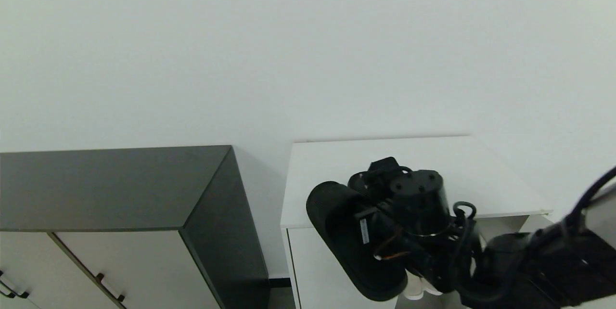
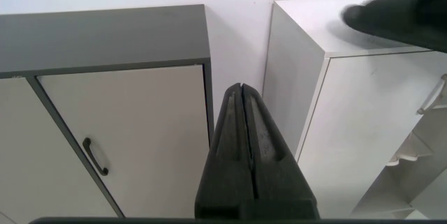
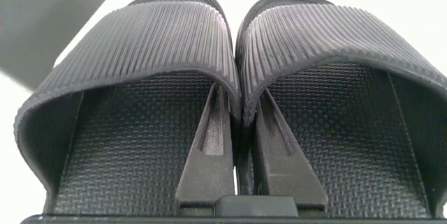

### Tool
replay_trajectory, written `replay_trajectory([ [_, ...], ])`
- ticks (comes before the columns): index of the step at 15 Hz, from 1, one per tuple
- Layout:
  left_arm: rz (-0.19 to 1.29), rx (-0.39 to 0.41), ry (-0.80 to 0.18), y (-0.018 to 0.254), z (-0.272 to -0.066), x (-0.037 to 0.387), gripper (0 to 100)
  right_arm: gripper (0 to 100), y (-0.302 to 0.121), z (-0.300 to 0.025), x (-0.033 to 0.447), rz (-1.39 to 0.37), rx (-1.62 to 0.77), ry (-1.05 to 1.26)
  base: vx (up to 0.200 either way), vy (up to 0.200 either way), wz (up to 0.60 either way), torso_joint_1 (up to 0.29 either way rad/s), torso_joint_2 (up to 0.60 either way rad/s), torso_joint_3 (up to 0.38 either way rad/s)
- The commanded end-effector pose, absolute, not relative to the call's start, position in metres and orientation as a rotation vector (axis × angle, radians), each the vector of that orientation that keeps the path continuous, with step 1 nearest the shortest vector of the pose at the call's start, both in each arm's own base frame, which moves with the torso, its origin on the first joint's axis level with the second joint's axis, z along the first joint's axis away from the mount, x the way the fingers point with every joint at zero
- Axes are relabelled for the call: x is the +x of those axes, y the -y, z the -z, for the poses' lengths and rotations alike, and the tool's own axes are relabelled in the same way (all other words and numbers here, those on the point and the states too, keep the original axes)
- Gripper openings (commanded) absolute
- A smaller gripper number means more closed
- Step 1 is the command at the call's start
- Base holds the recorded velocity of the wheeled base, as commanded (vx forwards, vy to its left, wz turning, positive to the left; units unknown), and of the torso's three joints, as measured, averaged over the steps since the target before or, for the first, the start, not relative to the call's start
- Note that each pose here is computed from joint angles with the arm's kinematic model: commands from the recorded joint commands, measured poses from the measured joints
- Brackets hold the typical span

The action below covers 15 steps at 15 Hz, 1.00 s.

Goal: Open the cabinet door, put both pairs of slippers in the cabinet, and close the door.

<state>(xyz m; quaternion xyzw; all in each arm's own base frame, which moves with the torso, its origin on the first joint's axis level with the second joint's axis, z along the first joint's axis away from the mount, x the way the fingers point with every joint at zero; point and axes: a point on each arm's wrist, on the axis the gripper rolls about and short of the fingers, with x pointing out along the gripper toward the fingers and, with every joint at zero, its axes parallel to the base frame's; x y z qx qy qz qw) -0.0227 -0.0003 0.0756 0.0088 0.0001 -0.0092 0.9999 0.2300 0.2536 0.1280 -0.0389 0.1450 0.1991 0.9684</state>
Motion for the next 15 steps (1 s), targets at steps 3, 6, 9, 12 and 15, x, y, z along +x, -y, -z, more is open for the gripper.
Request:
replay_trajectory([
  [3, 0.017, 0.018, 0.000, 0.0002, -0.0757, -0.0227, 0, 0, -0.2305, -0.1415, 0.1902, -0.484, -0.039, -0.230, 0.000, 0.000, 0.00, 0.000, 0.00, 0.000],
  [6, 0.017, 0.015, 0.000, 0.0002, -0.0757, -0.0227, 0, 0, -0.2326, -0.1385, 0.1901, -0.486, -0.046, -0.237, -0.067, 0.000, 0.00, 0.001, 0.00, 0.002],
  [9, 0.014, 0.003, 0.000, 0.0002, -0.0757, -0.0227, 0, 0, -0.2357, -0.1340, 0.1926, -0.480, -0.052, -0.243, -0.200, 0.000, 0.00, 0.010, 0.00, 0.001],
  [12, 0.014, 0.003, 0.000, 0.0002, -0.0757, -0.0227, 0, 0, -0.2355, -0.1345, 0.1925, -0.480, -0.051, -0.242, -0.200, 0.000, 0.00, -0.009, 0.00, 0.004],
  [15, 0.015, 0.003, 0.000, 0.0002, -0.0757, -0.0227, 0, 0, -0.2352, -0.1343, 0.1910, -0.483, -0.052, -0.243, -0.200, 0.000, 0.00, 0.001, 0.00, 0.007],
])
